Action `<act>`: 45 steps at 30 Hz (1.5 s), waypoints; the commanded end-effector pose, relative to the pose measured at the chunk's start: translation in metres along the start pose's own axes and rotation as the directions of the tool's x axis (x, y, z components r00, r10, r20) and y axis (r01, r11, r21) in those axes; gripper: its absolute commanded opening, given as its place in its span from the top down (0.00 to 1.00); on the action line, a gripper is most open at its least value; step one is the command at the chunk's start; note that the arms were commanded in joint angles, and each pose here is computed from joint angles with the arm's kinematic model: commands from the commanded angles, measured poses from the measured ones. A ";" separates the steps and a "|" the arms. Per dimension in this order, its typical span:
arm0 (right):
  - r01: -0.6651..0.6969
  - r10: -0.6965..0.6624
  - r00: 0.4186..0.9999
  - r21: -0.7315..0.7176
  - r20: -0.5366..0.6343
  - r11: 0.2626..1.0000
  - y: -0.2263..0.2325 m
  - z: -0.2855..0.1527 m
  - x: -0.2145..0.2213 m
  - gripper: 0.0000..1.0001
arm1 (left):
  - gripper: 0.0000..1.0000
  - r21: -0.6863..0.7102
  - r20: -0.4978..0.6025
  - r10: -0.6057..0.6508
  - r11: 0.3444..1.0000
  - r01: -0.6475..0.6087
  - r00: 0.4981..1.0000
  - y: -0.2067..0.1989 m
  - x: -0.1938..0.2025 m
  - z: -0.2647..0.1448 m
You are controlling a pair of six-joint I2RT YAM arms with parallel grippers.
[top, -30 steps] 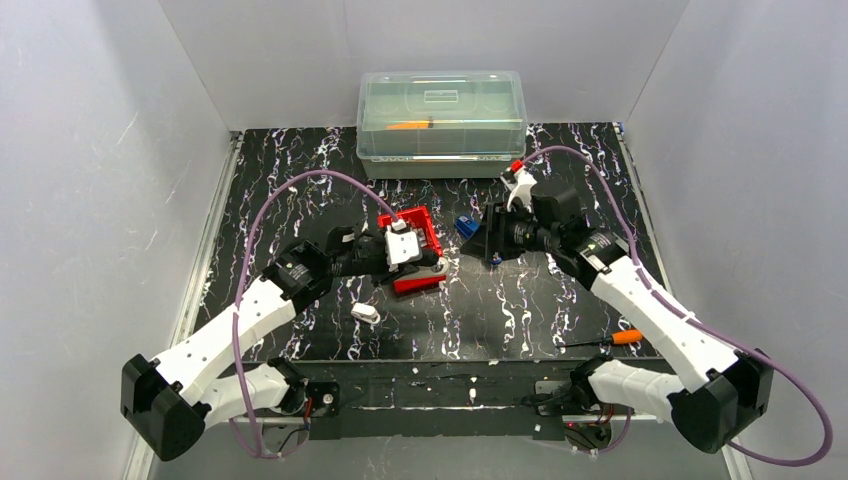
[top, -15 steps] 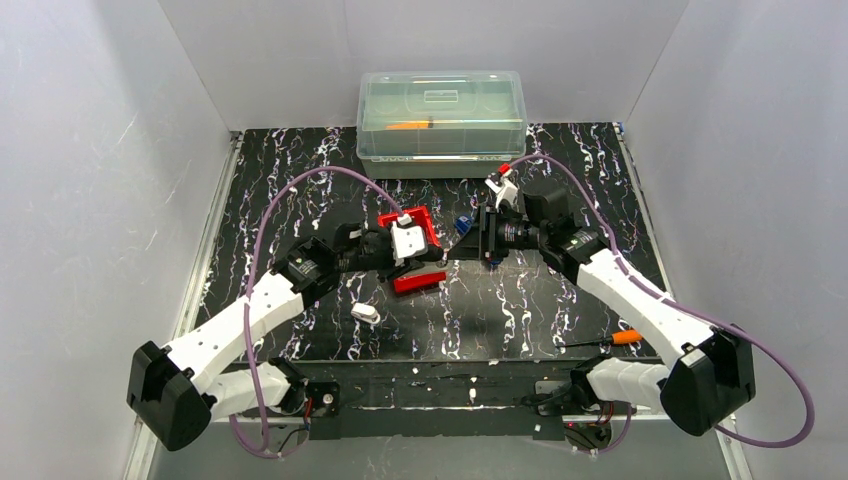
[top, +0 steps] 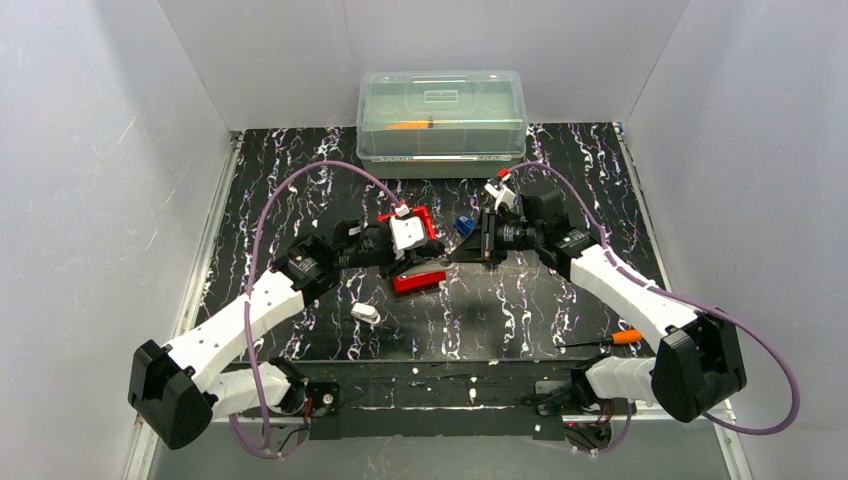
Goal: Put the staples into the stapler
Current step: Open the stapler at the center of the board.
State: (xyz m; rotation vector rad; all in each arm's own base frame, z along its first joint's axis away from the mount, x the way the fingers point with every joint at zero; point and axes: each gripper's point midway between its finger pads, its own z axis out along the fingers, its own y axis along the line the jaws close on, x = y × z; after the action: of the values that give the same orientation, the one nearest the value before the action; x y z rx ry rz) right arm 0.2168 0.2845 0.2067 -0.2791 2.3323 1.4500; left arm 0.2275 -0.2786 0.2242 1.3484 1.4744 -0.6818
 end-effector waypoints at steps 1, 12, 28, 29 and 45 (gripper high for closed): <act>0.028 -0.028 0.999 -0.037 0.018 0.999 0.006 -0.005 -0.003 0.92 | 1.00 -0.038 0.186 0.066 0.997 -0.060 0.980 0.012 -0.067 -0.011; -0.088 0.091 0.996 0.164 -0.011 0.983 -0.059 -0.033 0.037 0.99 | 1.00 -0.071 0.125 0.044 0.997 -0.036 0.991 -0.004 -0.046 -0.039; -0.104 0.131 0.990 0.376 -0.047 0.921 -0.112 -0.049 0.080 0.99 | 1.00 0.013 -0.044 0.059 0.998 -0.058 0.997 -0.040 0.043 -0.037; -0.105 0.135 0.989 0.383 -0.052 0.918 -0.115 -0.048 0.083 0.99 | 1.00 0.015 -0.056 0.062 0.998 -0.062 0.996 -0.041 0.048 -0.036; -0.123 0.150 0.989 0.505 -0.014 0.855 -0.162 -0.051 0.106 0.99 | 1.00 0.016 -0.167 0.067 0.998 -0.066 0.984 -0.040 0.099 -0.031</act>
State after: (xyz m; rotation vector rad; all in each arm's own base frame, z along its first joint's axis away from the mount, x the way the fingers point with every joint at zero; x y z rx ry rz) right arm 0.1649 0.2078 0.0900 -0.1116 2.6153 1.1816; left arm 0.1728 -0.2192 0.1192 1.5045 1.6470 -0.6220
